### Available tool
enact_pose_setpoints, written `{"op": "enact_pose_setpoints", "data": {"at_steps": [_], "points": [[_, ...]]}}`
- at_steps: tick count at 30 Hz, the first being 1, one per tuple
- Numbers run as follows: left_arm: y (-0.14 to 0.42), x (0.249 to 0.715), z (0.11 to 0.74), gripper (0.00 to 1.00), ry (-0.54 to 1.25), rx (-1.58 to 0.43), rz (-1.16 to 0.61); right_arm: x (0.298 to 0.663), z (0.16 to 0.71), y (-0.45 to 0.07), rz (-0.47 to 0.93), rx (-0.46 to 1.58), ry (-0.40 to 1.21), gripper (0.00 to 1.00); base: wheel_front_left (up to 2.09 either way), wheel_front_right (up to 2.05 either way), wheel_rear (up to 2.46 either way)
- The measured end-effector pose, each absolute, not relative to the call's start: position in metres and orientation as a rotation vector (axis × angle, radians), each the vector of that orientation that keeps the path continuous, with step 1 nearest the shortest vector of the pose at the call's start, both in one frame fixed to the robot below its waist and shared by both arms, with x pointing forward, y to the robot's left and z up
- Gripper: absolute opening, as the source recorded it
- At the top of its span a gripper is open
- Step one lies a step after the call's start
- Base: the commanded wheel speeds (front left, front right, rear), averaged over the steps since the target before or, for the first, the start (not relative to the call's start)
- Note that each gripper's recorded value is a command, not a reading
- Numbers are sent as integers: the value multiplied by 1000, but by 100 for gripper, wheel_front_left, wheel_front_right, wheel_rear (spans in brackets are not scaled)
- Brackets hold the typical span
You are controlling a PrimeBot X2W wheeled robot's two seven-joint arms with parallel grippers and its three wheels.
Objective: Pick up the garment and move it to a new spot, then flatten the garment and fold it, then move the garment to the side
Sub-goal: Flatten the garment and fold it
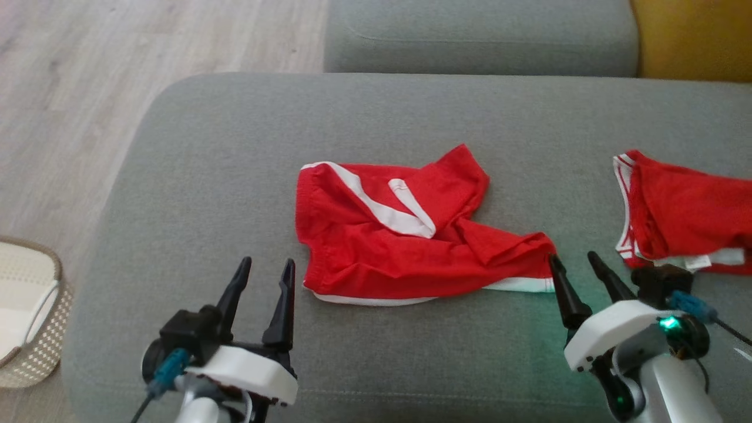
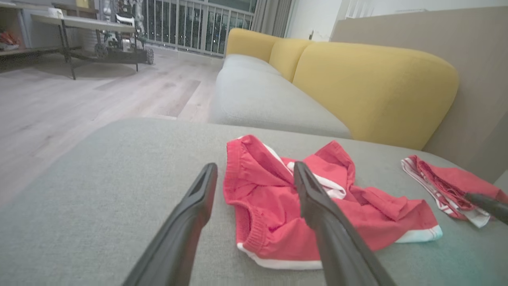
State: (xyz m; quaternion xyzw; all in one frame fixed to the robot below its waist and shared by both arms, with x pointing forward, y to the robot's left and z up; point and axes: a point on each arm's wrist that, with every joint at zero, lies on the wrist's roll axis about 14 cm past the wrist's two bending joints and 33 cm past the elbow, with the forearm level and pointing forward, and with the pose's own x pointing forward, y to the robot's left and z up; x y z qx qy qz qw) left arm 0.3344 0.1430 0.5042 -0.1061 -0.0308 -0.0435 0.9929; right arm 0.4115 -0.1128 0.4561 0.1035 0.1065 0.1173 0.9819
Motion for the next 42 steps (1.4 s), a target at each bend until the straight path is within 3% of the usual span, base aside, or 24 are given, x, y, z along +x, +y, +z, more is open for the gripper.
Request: {"op": "enact_pose_setpoints", "data": {"at_steps": [13, 21, 40, 41, 42], "points": [[126, 339, 408, 100, 262, -168, -126, 415, 491, -139, 172, 222, 107, 100, 0, 0, 0], [119, 365, 401, 100, 293, -174, -139, 414, 486, -157, 120, 219, 122, 100, 0, 0, 0], [110, 372, 365, 100, 433, -209, -132, 416, 472, -167, 89, 228, 154, 100, 0, 0, 0], [110, 372, 364, 68, 435, -211, -133, 416, 472, -167, 89, 228, 155, 100, 0, 0, 0], [109, 373, 365, 11, 435, -216, -136, 416, 472, -167, 90, 228, 155, 100, 0, 0, 0]]}}
